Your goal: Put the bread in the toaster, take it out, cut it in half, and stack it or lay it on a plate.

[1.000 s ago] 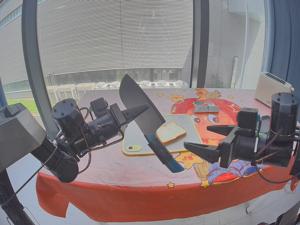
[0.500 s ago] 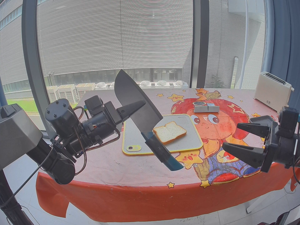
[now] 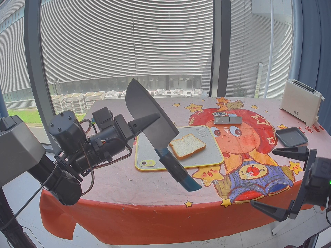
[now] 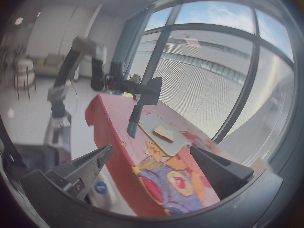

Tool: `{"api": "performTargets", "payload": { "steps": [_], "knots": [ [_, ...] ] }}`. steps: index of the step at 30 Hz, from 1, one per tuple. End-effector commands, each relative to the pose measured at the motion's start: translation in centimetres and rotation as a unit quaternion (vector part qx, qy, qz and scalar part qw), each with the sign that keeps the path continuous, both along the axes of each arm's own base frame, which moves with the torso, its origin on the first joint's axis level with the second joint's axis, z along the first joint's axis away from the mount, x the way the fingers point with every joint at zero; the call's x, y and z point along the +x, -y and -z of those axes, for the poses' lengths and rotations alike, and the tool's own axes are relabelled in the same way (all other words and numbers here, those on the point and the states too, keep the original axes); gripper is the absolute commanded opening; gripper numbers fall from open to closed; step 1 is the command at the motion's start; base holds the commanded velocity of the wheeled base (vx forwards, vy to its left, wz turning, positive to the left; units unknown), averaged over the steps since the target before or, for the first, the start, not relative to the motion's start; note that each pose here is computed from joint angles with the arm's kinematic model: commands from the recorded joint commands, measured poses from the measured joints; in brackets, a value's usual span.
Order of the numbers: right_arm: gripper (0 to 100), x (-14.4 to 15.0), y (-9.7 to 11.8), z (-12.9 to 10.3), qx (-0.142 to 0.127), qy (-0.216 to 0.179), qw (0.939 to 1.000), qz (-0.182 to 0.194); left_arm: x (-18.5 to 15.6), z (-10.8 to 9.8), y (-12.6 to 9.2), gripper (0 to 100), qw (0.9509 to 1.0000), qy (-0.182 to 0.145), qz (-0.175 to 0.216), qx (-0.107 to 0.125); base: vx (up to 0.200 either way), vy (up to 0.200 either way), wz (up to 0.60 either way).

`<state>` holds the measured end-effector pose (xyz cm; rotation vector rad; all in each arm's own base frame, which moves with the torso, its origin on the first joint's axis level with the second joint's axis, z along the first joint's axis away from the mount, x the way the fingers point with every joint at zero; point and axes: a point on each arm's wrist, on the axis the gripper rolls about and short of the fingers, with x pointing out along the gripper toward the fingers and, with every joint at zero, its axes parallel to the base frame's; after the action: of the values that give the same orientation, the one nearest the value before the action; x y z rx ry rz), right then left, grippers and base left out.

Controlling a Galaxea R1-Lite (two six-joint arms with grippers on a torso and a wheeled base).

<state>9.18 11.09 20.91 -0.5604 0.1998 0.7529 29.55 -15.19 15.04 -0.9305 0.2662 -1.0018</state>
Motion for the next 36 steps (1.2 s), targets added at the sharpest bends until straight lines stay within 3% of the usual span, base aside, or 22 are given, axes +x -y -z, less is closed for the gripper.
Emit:
{"api": "performTargets", "payload": {
  "steps": [1,3,7,9,10,14,17,21,22,24,26,31,36],
  "knots": [
    [100,-1.4,-0.6,0.7,-0.11,0.073,0.991,-0.02,0.0,-0.2,-0.1,0,1.0,0.008,-0.002,-0.003,0.0,0.0,0.0],
    [100,-1.4,-0.4,1.3,-0.175,0.125,0.9766,-0.001,0.1,-0.3,-0.1,0,0.9999,0.01,-0.002,-0.004,0.0,0.0,0.0],
    [100,-2.0,-0.5,2.7,-0.211,0.183,0.9595,0.04,0.1,-0.3,-0.1,0,0.9999,0.01,-0.002,-0.004,0.0,0.0,0.0],
    [100,-2.2,-0.5,3.2,-0.214,0.19,0.9569,0.049,0.1,-0.3,-0.2,0,0.9999,0.012,-0.004,-0.003,0.0,0.0,0.0],
    [100,-2.4,-1.2,4.9,-0.22,0.198,0.9539,0.049,0.1,-0.4,-0.2,0,0.9999,0.013,-0.004,-0.004,0.0,0.0,0.0],
    [100,-2.4,-2.6,6.5,-0.211,0.207,0.9546,0.038,0.1,-0.6,-0.1,0,0.9999,0.014,-0.003,-0.006,0.0,0.0,0.0],
    [100,-2.2,-4.0,7.5,-0.211,0.224,0.9507,0.036,0.2,-0.8,0.0,0,0.9998,0.018,-0.003,-0.009,0.0,0.0,0.0],
    [100,-2.0,-3.9,7.6,-0.263,0.286,0.9195,0.06,1.0,-1.9,0.3,0,0.9983,0.025,-0.043,-0.029,0.0,0.0,0.0],
    [100,-1.9,-3.8,7.4,-0.282,0.303,0.9085,0.06,1.2,-2.1,0.4,0,0.9977,0.023,-0.055,-0.032,0.0,0.0,0.0],
    [100,-1.9,-3.8,7.1,-0.311,0.324,0.892,0.053,1.6,-2.4,0.7,0,0.9969,0.012,-0.071,-0.032,0.0,0.0,0.0],
    [100,-1.7,-3.9,6.9,-0.325,0.333,0.8832,0.055,1.9,-2.8,1.3,0,0.9962,-0.001,-0.082,-0.031,0.0,0.0,0.0],
    [100,-1.1,-5.5,6.4,-0.326,0.336,0.8803,0.078,2.3,-4.2,1.9,0,0.9913,-0.022,-0.125,-0.033,0.0,0.0,0.0],
    [100,0.0,-7.8,6.7,-0.301,0.339,0.8847,0.109,2.1,-5.3,3.1,0,0.9879,-0.027,-0.147,-0.043,0.0,0.0,0.0]
  ]
}}
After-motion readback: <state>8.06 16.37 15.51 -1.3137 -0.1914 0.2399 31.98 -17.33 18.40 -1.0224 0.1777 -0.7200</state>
